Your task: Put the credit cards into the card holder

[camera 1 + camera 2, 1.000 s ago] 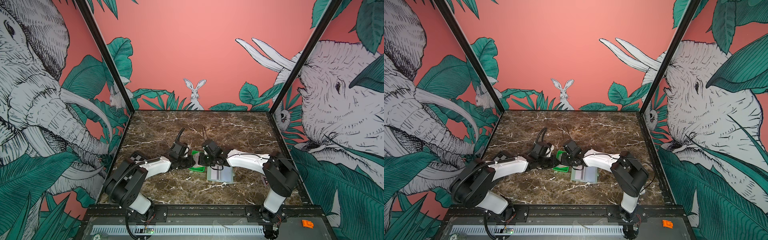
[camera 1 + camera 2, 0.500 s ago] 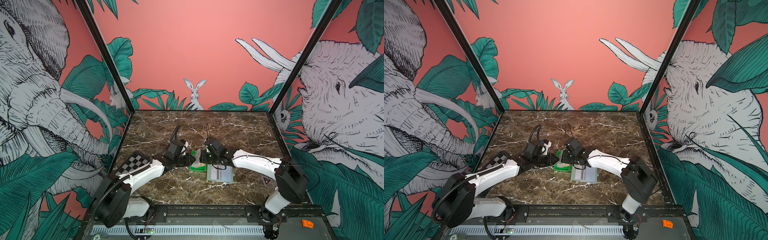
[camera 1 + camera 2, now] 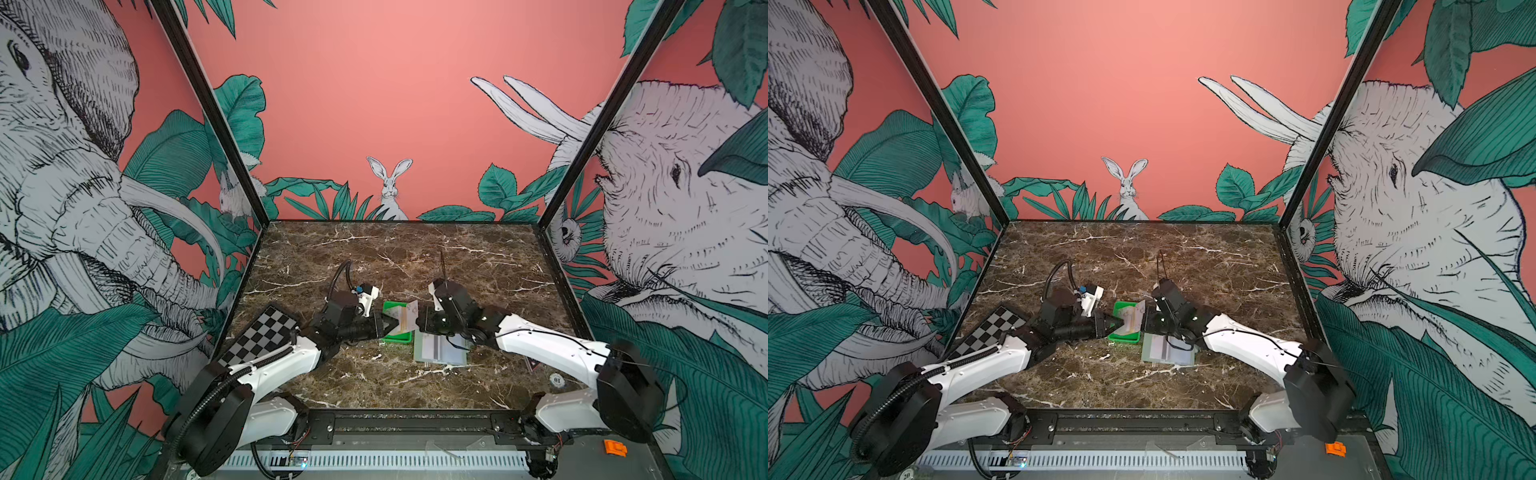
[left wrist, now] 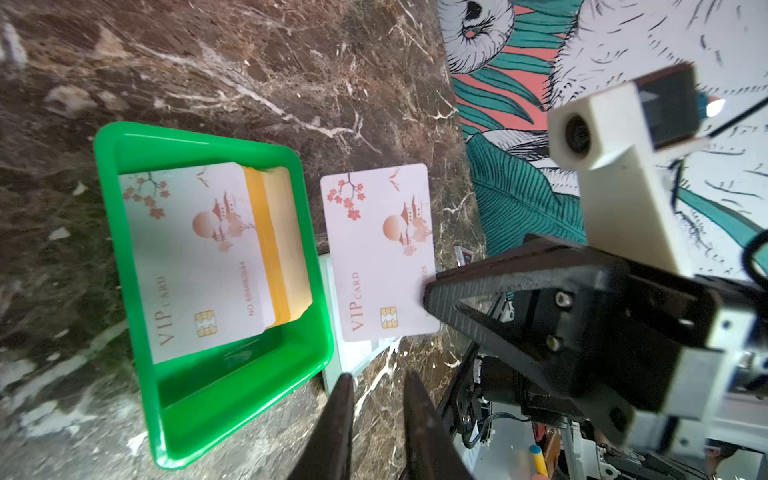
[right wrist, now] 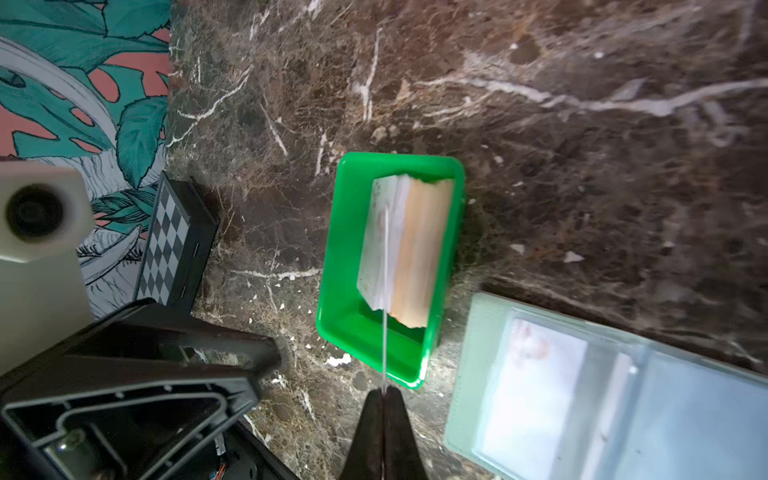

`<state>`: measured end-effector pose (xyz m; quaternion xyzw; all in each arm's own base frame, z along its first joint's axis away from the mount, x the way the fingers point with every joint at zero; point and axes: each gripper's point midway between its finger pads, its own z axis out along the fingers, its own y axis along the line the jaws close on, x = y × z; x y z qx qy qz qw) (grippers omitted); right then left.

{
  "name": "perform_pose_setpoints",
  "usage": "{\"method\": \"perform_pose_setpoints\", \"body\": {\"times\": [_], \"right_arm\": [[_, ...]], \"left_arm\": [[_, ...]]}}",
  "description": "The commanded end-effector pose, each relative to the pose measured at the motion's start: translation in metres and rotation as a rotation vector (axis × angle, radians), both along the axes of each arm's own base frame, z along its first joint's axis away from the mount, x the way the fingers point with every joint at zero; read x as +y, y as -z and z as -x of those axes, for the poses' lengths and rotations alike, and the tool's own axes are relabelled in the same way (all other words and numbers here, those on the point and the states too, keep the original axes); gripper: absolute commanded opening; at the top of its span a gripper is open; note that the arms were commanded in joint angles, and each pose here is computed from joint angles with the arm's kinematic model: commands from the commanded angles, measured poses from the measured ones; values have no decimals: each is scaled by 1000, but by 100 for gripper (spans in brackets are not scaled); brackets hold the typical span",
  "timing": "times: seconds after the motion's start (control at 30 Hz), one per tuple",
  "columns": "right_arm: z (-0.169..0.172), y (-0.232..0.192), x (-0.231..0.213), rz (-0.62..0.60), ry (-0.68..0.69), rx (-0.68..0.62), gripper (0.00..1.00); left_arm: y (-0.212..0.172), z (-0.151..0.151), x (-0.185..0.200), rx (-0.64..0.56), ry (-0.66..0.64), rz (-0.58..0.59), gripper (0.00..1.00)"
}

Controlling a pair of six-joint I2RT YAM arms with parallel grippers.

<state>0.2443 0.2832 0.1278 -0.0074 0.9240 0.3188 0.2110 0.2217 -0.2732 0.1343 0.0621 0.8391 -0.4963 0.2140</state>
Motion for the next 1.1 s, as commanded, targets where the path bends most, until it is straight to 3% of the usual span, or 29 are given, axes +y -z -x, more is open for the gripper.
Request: {"method": "perform_pose_setpoints", "body": {"times": [0.0,0.3,0.57,1.07], "right_arm": [[-1,-15,-15,-52,-2,-56,0],[9,-28,-61,-167,32,-67,0],[22,-49,-74,-287,-3,-94,0],[43,-97,-70,-550,-101,-151,0]], "left_arm": [[-31,0,-13,-82,26,109,26],[-47,-5,-25,-121,2,161,30],[-63,2,-47,-178,98,255,29],[-87,16,-78,-131,284,431,26]]}}
